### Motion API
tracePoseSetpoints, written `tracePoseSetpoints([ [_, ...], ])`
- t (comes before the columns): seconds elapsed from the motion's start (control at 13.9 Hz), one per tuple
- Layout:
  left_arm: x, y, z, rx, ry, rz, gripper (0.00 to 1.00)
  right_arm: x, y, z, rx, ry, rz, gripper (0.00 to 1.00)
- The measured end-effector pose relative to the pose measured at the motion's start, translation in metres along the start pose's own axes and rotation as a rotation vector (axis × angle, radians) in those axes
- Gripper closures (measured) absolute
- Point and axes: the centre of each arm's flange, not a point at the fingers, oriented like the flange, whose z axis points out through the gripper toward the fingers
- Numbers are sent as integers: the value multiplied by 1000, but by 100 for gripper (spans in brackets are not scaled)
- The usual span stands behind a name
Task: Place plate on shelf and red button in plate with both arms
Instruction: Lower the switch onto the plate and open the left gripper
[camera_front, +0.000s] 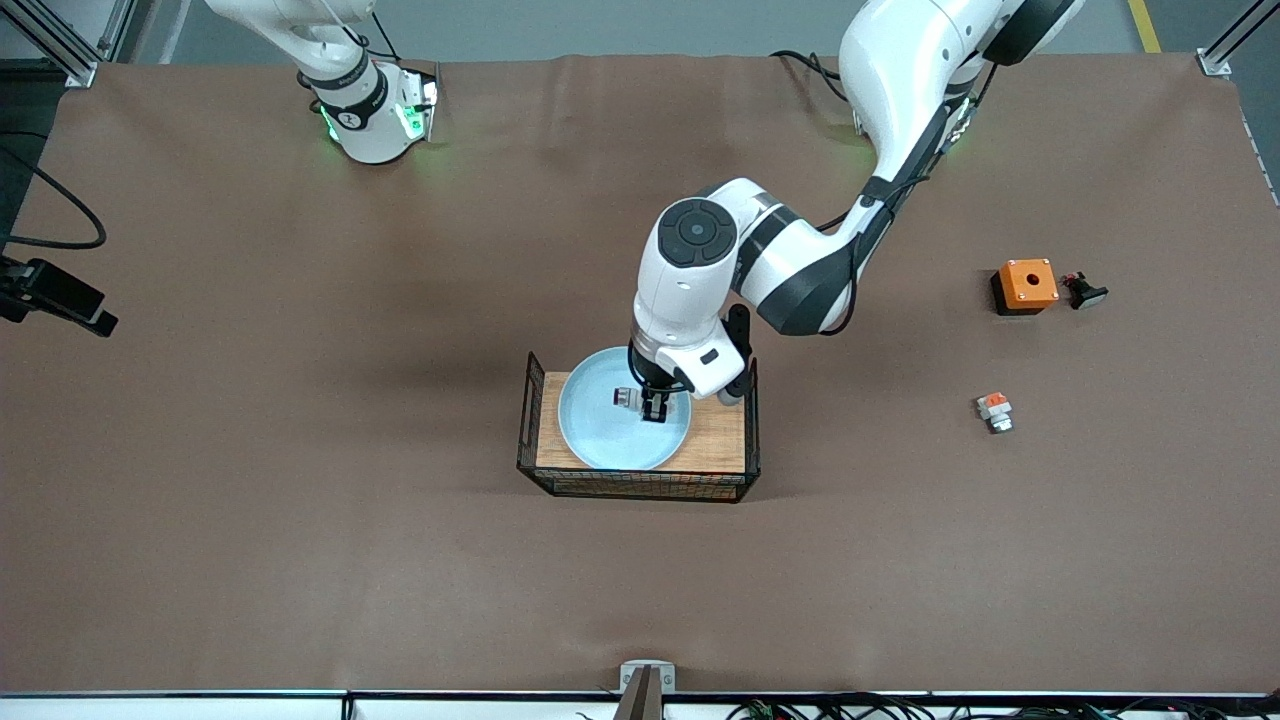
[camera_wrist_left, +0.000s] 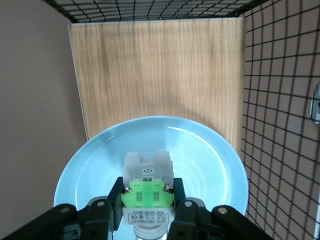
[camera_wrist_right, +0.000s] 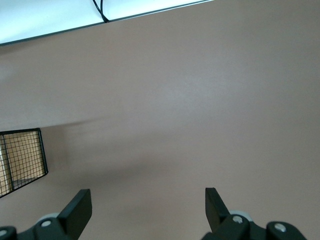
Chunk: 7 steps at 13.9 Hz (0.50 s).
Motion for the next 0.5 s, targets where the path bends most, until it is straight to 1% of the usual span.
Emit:
tracePoseSetpoints([
  [0.43,-9,-4,7,-12,-17,10,59,0,0,0,0,-1,0,0],
  [0.5,-8,-3,8,-14,-18,10,54,0,0,0,0,-1,0,0],
])
